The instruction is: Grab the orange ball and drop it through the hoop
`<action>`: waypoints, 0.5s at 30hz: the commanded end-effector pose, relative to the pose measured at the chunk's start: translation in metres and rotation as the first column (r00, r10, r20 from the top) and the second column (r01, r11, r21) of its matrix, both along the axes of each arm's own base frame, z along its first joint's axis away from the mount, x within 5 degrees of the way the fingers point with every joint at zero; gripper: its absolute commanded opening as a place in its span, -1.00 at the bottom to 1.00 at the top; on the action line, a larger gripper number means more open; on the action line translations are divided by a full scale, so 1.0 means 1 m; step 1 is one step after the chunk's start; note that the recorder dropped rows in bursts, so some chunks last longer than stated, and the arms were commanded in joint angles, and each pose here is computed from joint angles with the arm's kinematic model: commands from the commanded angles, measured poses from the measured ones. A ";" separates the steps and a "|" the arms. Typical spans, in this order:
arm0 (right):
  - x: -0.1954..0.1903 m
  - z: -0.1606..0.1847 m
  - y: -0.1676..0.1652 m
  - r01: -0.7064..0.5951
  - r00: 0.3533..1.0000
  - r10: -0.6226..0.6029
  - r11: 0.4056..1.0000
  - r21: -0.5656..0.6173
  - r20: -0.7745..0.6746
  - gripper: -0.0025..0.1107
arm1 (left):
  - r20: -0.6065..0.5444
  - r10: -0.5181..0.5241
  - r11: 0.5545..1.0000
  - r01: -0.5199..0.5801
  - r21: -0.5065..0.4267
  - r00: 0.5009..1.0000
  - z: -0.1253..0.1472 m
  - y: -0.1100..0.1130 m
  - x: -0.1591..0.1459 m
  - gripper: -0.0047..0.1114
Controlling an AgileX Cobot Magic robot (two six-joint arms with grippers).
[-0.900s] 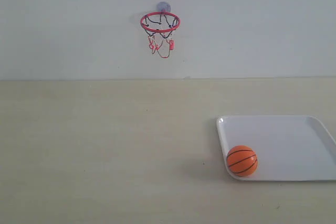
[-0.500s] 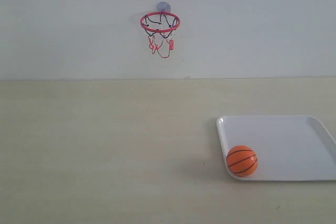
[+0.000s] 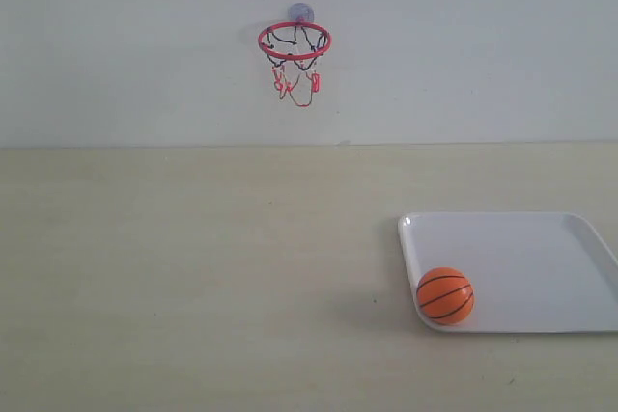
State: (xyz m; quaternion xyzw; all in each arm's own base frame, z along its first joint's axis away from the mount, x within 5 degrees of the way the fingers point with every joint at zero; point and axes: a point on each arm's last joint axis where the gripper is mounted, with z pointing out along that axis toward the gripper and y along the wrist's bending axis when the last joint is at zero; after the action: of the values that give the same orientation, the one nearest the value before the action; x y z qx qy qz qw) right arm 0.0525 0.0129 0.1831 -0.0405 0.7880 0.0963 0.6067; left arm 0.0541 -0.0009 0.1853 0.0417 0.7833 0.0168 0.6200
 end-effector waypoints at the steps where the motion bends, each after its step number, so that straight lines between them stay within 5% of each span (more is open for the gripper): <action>1: 0.000 0.000 0.000 -0.002 1.000 0.002 1.000 -0.005 0.007 -0.96 | 0.006 -0.001 1.000 0.001 0.003 1.000 0.000 0.000 0.000 -0.85; 15: 0.002 0.008 -0.001 0.009 0.996 -0.010 1.000 0.006 0.090 -0.96 | 0.006 -0.001 1.000 0.001 0.003 1.000 0.000 0.000 0.000 -0.85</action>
State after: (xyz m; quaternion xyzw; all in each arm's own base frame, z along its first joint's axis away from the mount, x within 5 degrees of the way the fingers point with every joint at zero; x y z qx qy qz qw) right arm 0.0530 0.0127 0.1849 -0.0392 0.7818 0.0963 0.6148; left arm 0.0541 -0.0009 0.1853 0.0417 0.7833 0.0168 0.6200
